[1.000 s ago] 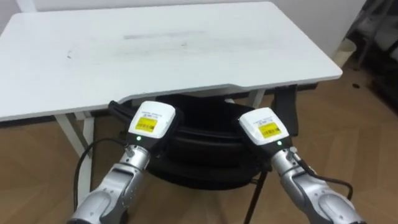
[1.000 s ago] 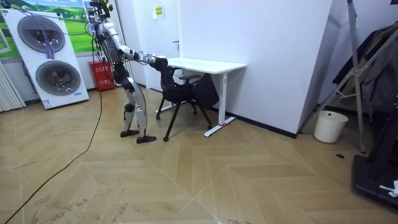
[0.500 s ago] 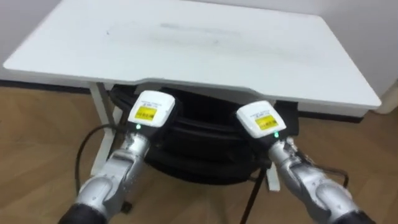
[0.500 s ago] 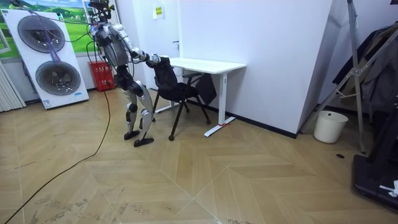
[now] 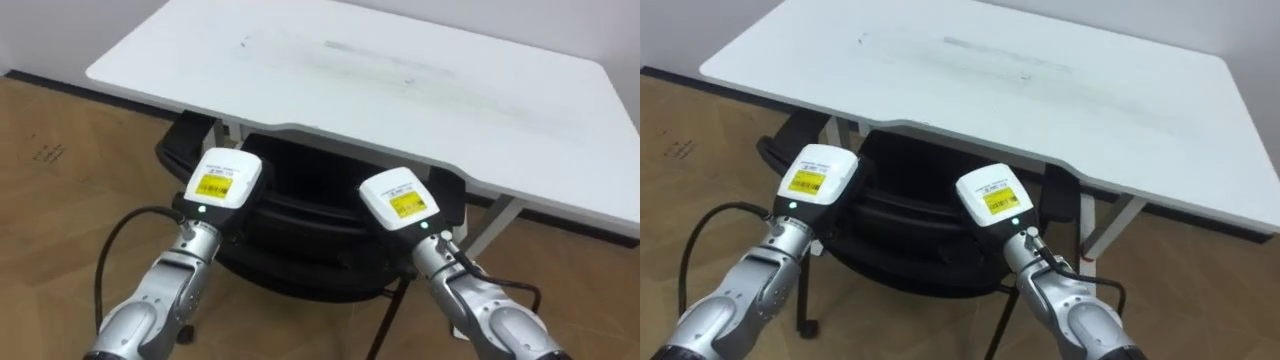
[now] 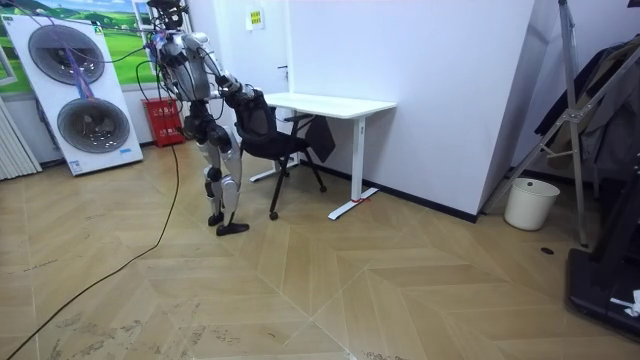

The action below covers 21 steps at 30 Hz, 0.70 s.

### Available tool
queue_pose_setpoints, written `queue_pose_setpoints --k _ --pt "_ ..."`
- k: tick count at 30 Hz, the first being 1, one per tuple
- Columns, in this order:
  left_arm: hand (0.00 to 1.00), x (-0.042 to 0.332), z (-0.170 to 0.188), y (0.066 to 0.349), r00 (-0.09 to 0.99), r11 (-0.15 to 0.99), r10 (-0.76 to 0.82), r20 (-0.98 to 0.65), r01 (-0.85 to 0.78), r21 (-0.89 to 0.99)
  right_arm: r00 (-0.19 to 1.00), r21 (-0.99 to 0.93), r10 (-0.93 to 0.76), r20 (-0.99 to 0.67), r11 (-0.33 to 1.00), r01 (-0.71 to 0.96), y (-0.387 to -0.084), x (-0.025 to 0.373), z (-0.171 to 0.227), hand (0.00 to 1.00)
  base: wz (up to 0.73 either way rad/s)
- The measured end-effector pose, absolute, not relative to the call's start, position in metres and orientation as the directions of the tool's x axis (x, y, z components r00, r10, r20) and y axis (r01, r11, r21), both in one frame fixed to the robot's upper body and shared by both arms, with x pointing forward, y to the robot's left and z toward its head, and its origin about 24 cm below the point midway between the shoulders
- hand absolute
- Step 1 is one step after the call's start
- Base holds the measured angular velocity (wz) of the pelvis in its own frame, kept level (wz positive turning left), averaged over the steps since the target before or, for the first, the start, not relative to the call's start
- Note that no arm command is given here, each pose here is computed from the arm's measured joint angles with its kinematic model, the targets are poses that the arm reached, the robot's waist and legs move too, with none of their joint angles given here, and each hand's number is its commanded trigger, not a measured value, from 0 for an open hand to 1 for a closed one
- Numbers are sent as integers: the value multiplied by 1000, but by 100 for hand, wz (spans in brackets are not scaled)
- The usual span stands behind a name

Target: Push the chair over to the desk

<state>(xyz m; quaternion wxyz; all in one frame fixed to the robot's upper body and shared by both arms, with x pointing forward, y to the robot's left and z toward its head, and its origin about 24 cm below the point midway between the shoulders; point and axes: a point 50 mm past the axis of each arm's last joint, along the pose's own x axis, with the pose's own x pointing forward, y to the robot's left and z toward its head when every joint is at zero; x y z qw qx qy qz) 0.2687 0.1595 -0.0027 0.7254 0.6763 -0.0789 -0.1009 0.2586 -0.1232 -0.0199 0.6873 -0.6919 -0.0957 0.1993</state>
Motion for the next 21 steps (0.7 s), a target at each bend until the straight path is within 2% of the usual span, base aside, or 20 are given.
queue_pose_setpoints --k 8,16,18,21 --pt "0 271 -3 149 982 174 -185 -31 64 983 908 -970 365 -207 43 -238 -128 263 -16 0 14" --pt "0 270 -4 153 992 244 -122 -29 58 968 912 -949 358 -202 157 -272 -127 263 -14 0 -1" --pt "0 269 -4 154 994 273 -107 -29 58 960 914 -940 356 -196 199 -279 -128 263 -12 0 -13" --pt "0 268 -5 160 997 322 -72 -40 61 945 924 -897 341 -175 332 -292 -132 266 -7 0 -5"
